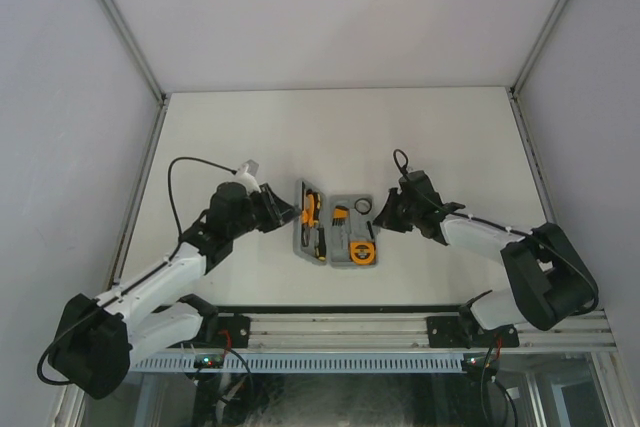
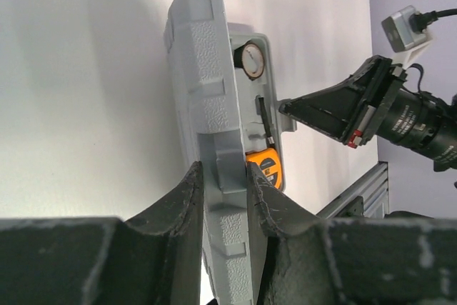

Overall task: Sort the tools into containers
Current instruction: Close the storage box at the center of the board.

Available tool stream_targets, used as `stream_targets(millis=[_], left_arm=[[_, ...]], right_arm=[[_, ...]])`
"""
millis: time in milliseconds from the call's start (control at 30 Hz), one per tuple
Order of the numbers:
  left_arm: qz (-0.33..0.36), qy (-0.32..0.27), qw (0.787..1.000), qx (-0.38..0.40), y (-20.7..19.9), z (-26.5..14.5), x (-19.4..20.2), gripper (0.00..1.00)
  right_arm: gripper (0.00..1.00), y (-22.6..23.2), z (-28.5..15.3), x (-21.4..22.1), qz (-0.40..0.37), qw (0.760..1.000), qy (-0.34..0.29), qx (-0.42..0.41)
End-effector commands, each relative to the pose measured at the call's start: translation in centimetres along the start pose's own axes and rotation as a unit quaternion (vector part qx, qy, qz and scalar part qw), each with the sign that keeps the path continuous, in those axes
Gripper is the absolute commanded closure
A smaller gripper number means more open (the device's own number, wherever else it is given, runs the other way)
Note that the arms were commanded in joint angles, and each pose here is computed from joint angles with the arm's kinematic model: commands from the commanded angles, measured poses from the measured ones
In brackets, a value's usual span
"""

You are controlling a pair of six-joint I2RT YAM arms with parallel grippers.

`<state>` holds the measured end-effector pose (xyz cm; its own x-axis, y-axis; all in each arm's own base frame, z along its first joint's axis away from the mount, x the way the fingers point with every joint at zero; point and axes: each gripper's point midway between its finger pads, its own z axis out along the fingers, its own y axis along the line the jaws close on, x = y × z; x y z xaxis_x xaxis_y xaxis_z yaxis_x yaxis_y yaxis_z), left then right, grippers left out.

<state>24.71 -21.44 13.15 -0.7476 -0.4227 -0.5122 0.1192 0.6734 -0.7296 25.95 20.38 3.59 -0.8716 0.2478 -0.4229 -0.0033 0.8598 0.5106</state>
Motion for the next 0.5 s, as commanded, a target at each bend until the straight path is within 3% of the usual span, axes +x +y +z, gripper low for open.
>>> stream_targets(millis=[0,467], left_arm=[[0.020,0.016,0.993,0.115,-6.78,-1.45,-0.71,0.71],[0.024,0.020,0.993,0.115,-7.37,-1.35,-1.14,0.70]], right_arm=[[1.00,3.80,0.30,2.03,0.004,0.996,0.047,-0.072],[1.00,4.18,0.48,1.92,0.010,0.996,0.044,-0.077]])
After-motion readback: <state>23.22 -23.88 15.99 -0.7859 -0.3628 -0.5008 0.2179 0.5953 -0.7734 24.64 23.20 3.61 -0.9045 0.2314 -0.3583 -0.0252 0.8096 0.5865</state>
